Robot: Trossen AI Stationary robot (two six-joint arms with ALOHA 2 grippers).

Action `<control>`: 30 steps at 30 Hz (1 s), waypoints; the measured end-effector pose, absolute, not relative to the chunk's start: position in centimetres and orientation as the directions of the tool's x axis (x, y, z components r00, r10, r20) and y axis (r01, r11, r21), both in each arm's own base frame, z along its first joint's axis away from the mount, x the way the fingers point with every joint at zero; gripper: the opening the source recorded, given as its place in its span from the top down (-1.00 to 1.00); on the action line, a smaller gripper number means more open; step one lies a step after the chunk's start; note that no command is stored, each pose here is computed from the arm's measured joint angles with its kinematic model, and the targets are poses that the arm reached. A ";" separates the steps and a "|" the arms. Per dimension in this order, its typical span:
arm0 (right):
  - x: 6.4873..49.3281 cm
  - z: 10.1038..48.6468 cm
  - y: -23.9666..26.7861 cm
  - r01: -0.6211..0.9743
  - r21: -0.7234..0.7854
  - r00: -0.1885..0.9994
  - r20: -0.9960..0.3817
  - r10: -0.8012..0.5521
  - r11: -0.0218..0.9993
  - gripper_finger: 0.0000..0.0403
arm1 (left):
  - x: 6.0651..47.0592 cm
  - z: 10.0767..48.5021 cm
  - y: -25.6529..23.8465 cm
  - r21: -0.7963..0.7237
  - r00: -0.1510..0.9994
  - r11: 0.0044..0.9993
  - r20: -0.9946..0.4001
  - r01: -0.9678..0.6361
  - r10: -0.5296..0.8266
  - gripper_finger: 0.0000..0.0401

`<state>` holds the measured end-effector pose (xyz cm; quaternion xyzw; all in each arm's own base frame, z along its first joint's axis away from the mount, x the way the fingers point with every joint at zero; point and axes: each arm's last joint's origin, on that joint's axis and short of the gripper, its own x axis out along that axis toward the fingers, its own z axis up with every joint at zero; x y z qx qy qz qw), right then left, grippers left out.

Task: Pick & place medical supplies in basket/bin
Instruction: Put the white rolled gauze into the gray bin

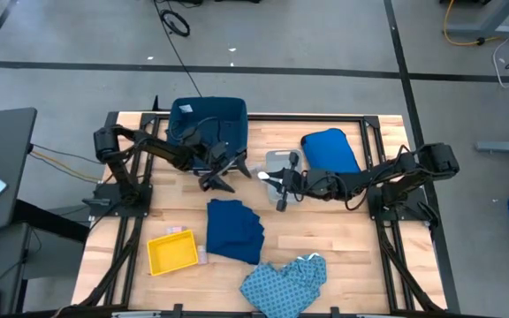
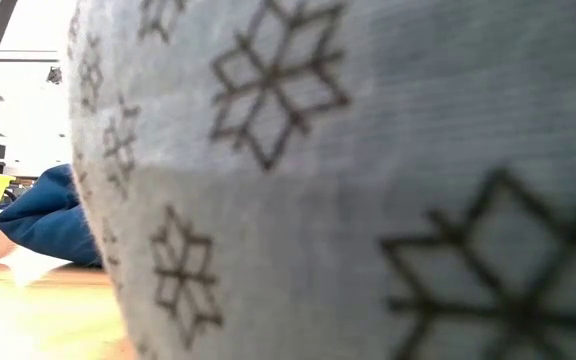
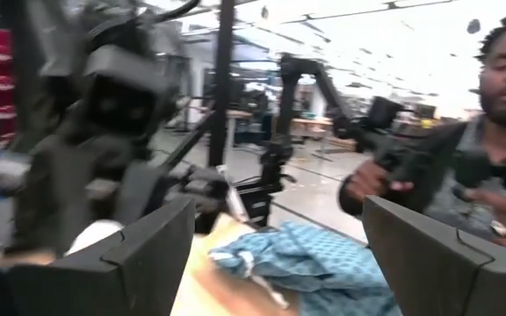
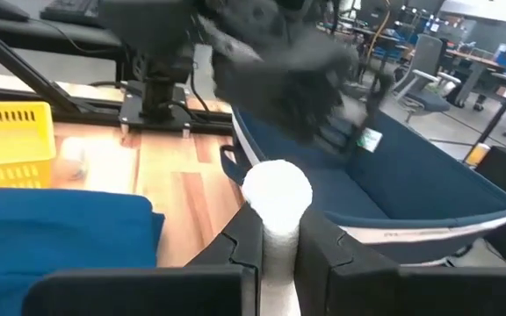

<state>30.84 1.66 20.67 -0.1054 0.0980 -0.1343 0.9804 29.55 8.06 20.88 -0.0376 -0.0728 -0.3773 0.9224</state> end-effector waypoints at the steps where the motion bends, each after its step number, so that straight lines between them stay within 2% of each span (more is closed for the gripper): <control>1: 30.8 20.6 1.6 0.248 -0.237 0.941 -0.172 -0.291 0.939 0.83 | 29.4 21.2 7.8 -0.005 0.688 0.697 0.162 0.717 -0.707 -0.64; 5: 30.8 20.4 1.6 0.250 -0.243 0.936 -0.185 -0.298 0.937 0.83 | 29.4 21.9 6.6 0.006 0.645 0.655 0.161 0.756 -0.747 -0.64; 9: 30.8 20.4 1.6 0.250 -0.244 0.936 -0.185 -0.298 0.937 0.83 | 29.9 21.5 6.1 -0.030 0.689 0.694 0.158 0.719 -0.707 -0.64; 14: 30.8 20.4 1.6 0.249 -0.244 0.936 -0.186 -0.297 0.937 0.83 | 29.8 21.1 7.8 -0.122 0.809 0.800 0.129 0.587 -0.574 -0.64; 18: 30.8 20.4 1.6 0.248 -0.245 0.936 -0.190 -0.297 0.937 0.83 | 29.2 21.0 9.1 -0.160 0.909 0.896 0.028 0.414 -0.415 -0.64; 21: 30.8 20.4 1.6 0.247 -0.246 0.935 -0.193 -0.297 0.937 0.83 | 28.7 21.1 8.8 -0.105 0.962 0.963 -0.093 0.246 -0.256 -0.64; 23: 30.7 20.3 1.6 0.245 -0.247 0.934 -0.198 -0.297 0.937 0.83 | 28.4 21.6 8.1 -0.040 0.970 0.981 -0.141 0.192 -0.196 -0.64; 30: 30.7 20.3 1.6 0.242 -0.250 0.933 -0.206 -0.296 0.937 0.83 | 26.1 23.7 4.9 0.091 0.973 0.969 -0.046 0.231 -0.227 -0.64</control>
